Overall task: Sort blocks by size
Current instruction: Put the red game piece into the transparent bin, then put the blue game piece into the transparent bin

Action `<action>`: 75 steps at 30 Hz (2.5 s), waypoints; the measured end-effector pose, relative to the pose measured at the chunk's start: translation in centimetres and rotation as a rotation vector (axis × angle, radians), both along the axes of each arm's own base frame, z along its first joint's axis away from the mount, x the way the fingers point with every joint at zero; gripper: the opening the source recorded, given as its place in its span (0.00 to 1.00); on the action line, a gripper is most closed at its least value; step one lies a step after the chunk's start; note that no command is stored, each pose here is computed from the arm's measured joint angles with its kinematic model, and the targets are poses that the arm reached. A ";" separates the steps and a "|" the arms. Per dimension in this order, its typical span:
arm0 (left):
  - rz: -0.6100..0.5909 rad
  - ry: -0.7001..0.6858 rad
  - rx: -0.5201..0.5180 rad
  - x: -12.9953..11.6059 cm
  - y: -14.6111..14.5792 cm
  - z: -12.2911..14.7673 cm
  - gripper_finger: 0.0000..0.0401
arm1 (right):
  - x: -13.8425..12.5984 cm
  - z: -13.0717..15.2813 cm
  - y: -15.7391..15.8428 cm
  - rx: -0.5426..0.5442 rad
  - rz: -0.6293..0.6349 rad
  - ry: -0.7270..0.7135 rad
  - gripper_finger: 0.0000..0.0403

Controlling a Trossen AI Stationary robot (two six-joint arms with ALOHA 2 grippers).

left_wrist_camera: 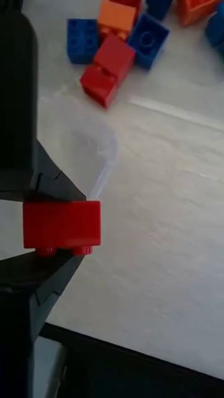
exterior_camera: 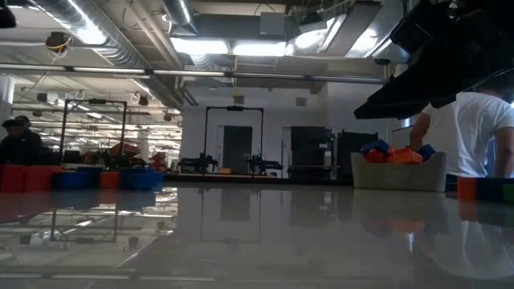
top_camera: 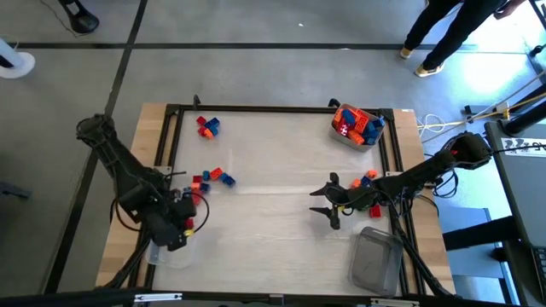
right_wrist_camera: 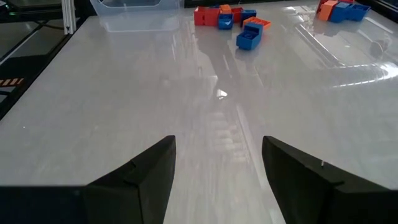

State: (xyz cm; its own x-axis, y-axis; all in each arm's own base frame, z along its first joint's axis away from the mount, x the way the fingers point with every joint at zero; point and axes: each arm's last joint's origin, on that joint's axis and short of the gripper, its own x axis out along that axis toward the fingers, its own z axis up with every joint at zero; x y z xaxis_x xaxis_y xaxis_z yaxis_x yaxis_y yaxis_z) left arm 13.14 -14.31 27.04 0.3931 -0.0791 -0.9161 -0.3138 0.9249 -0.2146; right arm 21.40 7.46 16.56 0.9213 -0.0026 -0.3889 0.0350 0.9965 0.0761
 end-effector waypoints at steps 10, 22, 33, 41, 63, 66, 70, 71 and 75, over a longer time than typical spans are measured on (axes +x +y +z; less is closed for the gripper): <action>0.035 0.073 -0.027 -2.0 -1.0 -2.7 0.25 | 0.0 0.0 0.0 -0.001 -0.006 -0.002 0.59; 0.079 0.103 -0.036 -2.5 -1.1 -3.2 0.25 | 0.0 0.0 0.0 -0.002 -0.007 -0.003 0.59; 0.210 0.084 -0.023 -2.5 -0.6 -3.3 0.25 | 0.0 0.0 0.0 -0.003 -0.007 -0.002 0.59; 0.273 0.083 -0.055 -2.4 -0.7 -3.2 0.35 | 0.0 0.0 0.0 -0.002 -0.007 -0.002 0.59; 0.292 -0.105 -0.063 -0.3 2.8 -1.1 0.52 | 0.0 0.0 -0.1 -0.016 -0.020 -0.004 0.59; 0.269 -0.170 -0.033 1.0 3.3 -1.0 0.52 | 0.0 0.0 -0.1 -0.016 -0.020 -0.003 0.59; 0.221 -0.273 0.035 3.3 3.9 -0.9 0.52 | 0.0 0.0 -0.1 -0.016 -0.020 -0.002 0.59; 0.204 -0.299 0.058 3.9 4.0 -0.8 0.52 | 0.0 0.0 -0.1 -0.016 -0.020 -0.002 0.59; 0.162 -0.377 0.157 6.1 4.7 -1.0 0.52 | 0.0 0.0 -0.1 -0.017 -0.019 -0.001 0.59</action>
